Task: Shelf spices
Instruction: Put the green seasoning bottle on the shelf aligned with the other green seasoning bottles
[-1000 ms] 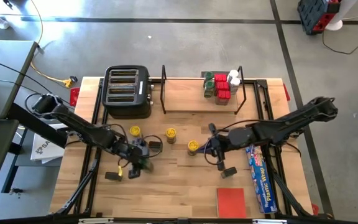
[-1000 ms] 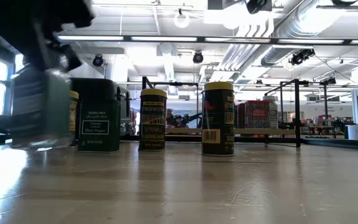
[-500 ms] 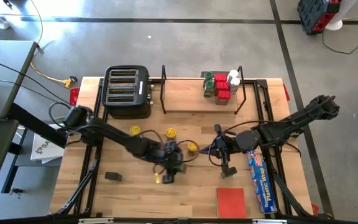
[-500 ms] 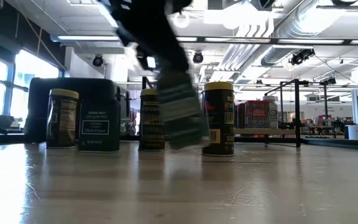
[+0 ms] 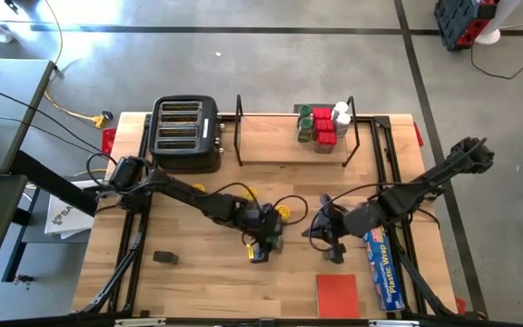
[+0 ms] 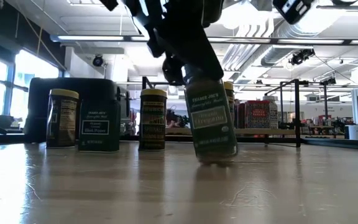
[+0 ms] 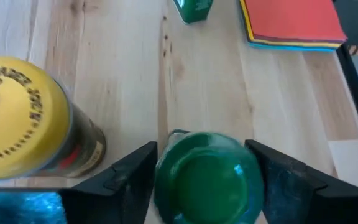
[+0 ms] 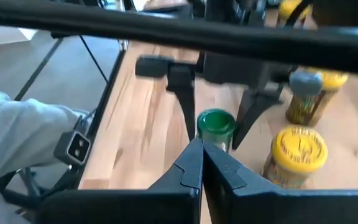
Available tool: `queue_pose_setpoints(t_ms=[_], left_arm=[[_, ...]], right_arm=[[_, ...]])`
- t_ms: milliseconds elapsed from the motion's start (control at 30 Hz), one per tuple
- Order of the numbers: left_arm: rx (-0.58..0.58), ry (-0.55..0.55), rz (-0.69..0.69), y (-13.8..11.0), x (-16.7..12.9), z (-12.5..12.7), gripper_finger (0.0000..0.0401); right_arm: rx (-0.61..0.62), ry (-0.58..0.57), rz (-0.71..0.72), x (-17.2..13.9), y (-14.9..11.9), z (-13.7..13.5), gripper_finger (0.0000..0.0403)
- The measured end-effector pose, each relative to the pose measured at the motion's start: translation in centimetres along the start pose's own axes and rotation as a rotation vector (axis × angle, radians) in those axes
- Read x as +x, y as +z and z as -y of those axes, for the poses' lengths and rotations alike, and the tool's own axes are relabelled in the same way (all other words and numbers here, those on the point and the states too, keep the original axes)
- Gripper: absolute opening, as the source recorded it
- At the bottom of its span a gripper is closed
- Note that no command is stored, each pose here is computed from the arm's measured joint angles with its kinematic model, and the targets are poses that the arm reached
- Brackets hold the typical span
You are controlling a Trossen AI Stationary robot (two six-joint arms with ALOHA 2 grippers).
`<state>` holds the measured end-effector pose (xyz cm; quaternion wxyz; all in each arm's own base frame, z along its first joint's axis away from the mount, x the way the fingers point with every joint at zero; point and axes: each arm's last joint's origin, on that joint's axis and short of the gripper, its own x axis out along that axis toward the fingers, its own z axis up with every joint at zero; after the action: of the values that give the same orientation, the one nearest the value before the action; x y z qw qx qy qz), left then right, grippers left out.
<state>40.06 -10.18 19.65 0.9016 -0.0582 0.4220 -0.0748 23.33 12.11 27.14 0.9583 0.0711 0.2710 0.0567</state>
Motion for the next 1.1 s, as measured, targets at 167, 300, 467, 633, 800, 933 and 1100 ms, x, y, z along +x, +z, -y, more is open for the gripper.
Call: queue_pose_setpoints(t_ms=[167, 300, 467, 633, 800, 933, 1100], left_arm=[[-0.015, -0.073, -0.011, 0.2, 0.0, -0.6, 0.0277], [-0.021, -0.096, -0.011, 0.4, -0.5, -0.6, 0.0298], [-0.002, -0.088, 0.070, 1.6, -4.0, 0.4, 0.0301], [0.033, 0.100, 0.076, 1.2, -9.1, 1.9, 0.0301], [0.039, 0.376, 0.054, -1.5, -12.7, 2.7, 0.0301], [-0.062, 0.442, 0.095, -4.2, -14.4, 2.9, 0.0301], [-0.166, 0.453, 0.131, -7.5, -14.8, 3.1, 0.0301]], right_arm=[[0.034, 0.003, -0.078, 0.8, -0.9, -0.2, 0.0017], [0.039, -0.002, -0.111, 1.9, -1.5, -0.4, 0.0063], [0.017, -0.026, -0.106, 4.2, -2.2, -0.8, 0.0135], [-0.053, 0.029, -0.044, 7.5, -2.9, -1.6, 0.0196], [-0.100, -0.030, 0.009, 9.2, -2.9, -2.6, 0.0245], [-0.156, -0.158, 0.051, 10.3, -1.8, -3.7, 0.0259], [-0.152, -0.306, 0.032, 12.2, -1.2, -4.6, 0.0260]])
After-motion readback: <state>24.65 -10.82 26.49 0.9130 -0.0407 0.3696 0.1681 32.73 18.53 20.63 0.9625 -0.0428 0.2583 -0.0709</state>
